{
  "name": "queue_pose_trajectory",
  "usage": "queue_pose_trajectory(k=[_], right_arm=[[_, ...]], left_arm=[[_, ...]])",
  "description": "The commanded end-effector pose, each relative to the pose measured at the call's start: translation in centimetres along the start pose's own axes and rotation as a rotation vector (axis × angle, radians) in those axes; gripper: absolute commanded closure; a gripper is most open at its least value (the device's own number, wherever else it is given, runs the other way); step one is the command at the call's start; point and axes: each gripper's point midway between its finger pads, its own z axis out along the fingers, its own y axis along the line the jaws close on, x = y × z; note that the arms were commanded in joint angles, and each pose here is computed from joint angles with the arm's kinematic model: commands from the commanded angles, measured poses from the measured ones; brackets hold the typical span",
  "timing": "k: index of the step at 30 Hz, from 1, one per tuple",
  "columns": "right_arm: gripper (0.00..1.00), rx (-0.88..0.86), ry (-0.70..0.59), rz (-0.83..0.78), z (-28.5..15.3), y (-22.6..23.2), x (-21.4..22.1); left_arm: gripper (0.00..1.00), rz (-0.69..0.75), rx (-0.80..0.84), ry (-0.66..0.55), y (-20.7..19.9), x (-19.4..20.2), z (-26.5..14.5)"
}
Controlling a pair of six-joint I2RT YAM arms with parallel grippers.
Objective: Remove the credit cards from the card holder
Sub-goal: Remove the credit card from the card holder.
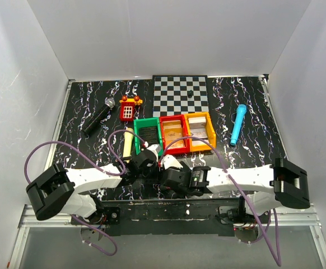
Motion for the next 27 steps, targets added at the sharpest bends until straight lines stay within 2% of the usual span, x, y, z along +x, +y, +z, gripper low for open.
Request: queue_pose_trajectory(k=[1,6,17,24,27], right_arm=[[0.35,0.084,-0.02,-0.021,-0.1,-0.8,-1.2],[0.36,0.124,0.009,-0.051,0.6,-0.9,-1.0],[0.35,0.095,-0.029,-0.055,-0.1,-0.1,-1.0],[0.34,0.132,-0.123,0.225,-3.8,-4.4,-1.1],[0.34,0.19,-0.08,0.344,-4.3,-7.2,0.6]], left_arm=[[0.49,-0.021,-0.025,-0.013,1.1,0.1,-0.4],[0.49,-0.036,-0.038,-0.005,1.9,0.8,-0.5],[0.5,-0.052,-0.045,0.011,2.6,1.4,-0.2],[0.5,-0.047,-0.023,-0.015,2.3,1.1,-0.7],[0.49,-0.038,0.009,-0.038,1.7,0.6,-1.0]])
